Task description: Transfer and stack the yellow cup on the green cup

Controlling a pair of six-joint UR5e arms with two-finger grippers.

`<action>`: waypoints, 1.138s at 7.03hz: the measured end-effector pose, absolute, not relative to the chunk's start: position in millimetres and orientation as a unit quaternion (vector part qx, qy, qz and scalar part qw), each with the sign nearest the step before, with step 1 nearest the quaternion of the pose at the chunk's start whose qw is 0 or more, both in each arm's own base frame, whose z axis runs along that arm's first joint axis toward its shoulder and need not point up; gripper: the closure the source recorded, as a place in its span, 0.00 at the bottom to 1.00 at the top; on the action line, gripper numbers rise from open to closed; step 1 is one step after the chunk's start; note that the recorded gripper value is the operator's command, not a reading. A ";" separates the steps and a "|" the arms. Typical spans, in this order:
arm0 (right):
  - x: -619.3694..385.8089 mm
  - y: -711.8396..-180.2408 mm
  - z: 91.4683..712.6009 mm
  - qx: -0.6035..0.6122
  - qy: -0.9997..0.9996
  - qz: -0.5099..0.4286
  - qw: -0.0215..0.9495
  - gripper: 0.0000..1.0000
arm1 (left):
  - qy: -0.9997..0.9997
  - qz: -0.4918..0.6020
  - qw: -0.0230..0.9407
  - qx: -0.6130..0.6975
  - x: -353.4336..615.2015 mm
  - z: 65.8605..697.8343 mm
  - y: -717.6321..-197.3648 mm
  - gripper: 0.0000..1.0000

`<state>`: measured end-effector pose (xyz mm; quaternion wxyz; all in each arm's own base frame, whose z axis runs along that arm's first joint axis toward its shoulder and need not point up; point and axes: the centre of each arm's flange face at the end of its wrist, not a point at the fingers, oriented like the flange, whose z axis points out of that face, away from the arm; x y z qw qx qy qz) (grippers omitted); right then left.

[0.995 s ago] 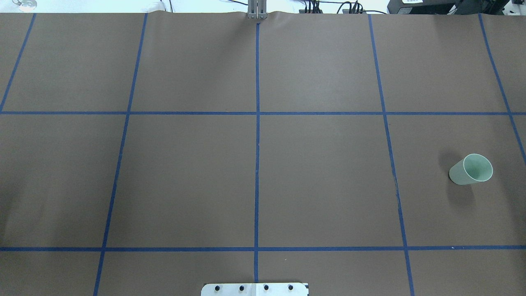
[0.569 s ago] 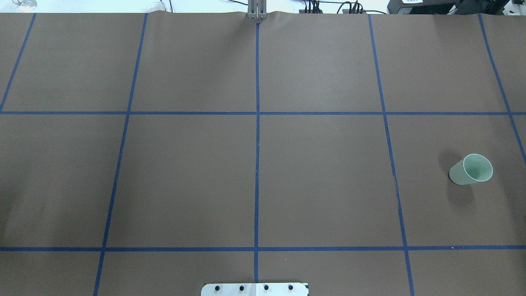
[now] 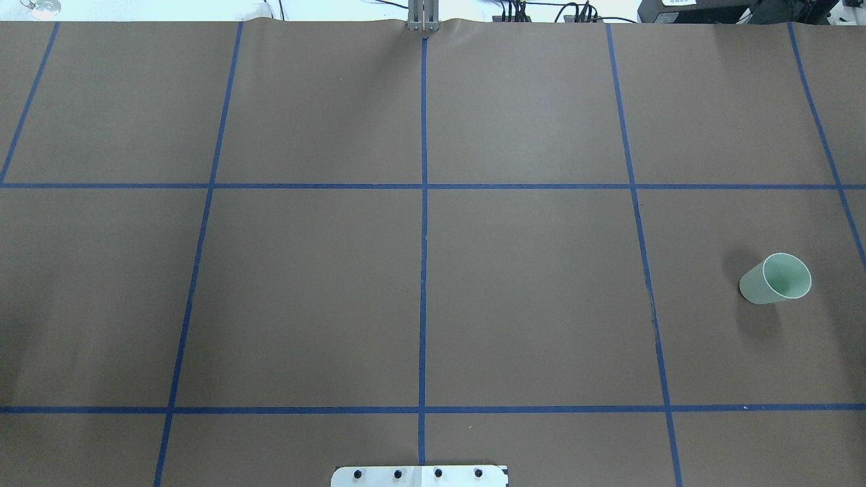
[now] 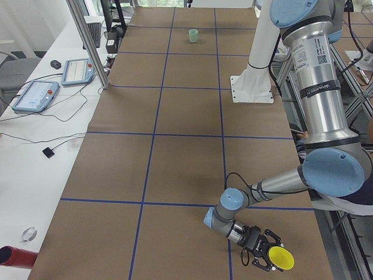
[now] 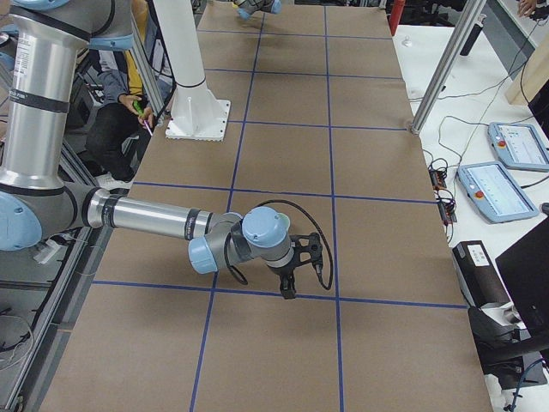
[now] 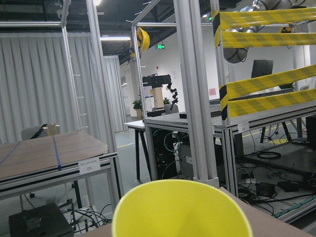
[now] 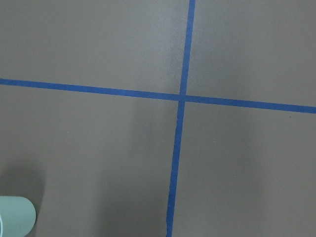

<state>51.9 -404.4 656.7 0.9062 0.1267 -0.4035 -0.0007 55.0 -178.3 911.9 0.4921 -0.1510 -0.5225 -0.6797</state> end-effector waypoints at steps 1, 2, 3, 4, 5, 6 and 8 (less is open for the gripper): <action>51.9 -404.7 656.5 0.127 -0.403 0.000 0.906 0.00 | -0.515 -0.674 0.516 -0.120 48.5 907.5 -182.2 0.51; 51.8 -404.8 656.4 0.126 -0.404 0.001 0.906 0.00 | -0.503 -0.666 0.545 -0.082 41.8 904.3 -188.4 0.51; 51.8 -405.1 656.1 0.126 -0.404 0.001 0.906 0.00 | -0.488 -0.658 0.572 -0.042 34.8 904.4 -194.8 0.53; 51.8 -405.5 655.3 0.127 -0.404 0.001 0.906 0.00 | -0.468 -0.649 0.600 0.003 25.6 907.6 -200.9 0.54; 51.8 -406.0 654.4 0.128 -0.404 0.002 0.906 0.00 | -0.443 -0.640 0.626 0.050 12.7 912.9 -203.5 0.54; 51.8 -406.8 652.9 0.128 -0.405 0.004 0.906 0.00 | -0.416 -0.631 0.648 0.096 -4.4 919.5 -201.4 0.54; 51.7 -410.4 648.0 0.131 -0.405 0.006 0.905 0.00 | -0.344 -0.604 0.697 0.177 -36.7 928.9 -197.2 0.54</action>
